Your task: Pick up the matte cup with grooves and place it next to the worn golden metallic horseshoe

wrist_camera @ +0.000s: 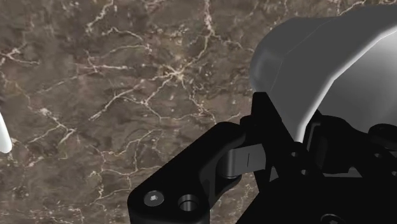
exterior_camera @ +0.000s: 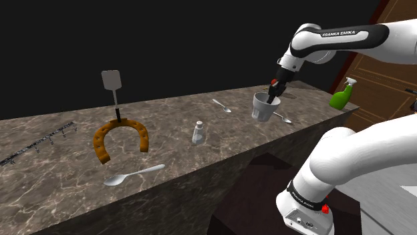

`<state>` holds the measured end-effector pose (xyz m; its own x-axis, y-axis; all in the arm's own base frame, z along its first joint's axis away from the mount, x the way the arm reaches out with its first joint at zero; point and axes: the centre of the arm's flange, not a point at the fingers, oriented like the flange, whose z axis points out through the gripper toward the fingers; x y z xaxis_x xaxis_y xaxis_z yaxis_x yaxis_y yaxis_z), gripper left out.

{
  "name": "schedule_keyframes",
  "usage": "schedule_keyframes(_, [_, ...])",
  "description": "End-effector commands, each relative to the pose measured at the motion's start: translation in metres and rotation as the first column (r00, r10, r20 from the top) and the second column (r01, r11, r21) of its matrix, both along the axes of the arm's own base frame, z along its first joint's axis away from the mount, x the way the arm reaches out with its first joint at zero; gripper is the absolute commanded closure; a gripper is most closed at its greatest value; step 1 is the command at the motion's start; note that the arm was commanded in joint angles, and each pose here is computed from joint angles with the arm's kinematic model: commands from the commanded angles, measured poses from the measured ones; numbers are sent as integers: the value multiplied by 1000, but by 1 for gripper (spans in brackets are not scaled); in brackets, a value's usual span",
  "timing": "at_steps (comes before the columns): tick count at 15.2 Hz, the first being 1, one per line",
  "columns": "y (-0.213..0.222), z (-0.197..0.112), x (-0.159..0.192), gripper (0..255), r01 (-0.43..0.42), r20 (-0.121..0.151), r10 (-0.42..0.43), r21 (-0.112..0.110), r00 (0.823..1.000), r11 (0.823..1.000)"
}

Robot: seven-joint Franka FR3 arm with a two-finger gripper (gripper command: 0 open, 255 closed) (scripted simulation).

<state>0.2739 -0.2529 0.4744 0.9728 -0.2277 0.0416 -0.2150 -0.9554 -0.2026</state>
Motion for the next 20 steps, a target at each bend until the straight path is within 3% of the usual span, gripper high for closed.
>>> schedule_keyframes(1, [-1,10,0,255,0,0,0,0,1000,1000])
schedule_keyframes(12, [-1,64,0,255,0,0,0,0,1000,1000])
schedule_keyframes(20, [79,64,69,255,0,0,0,0,1000,1000])
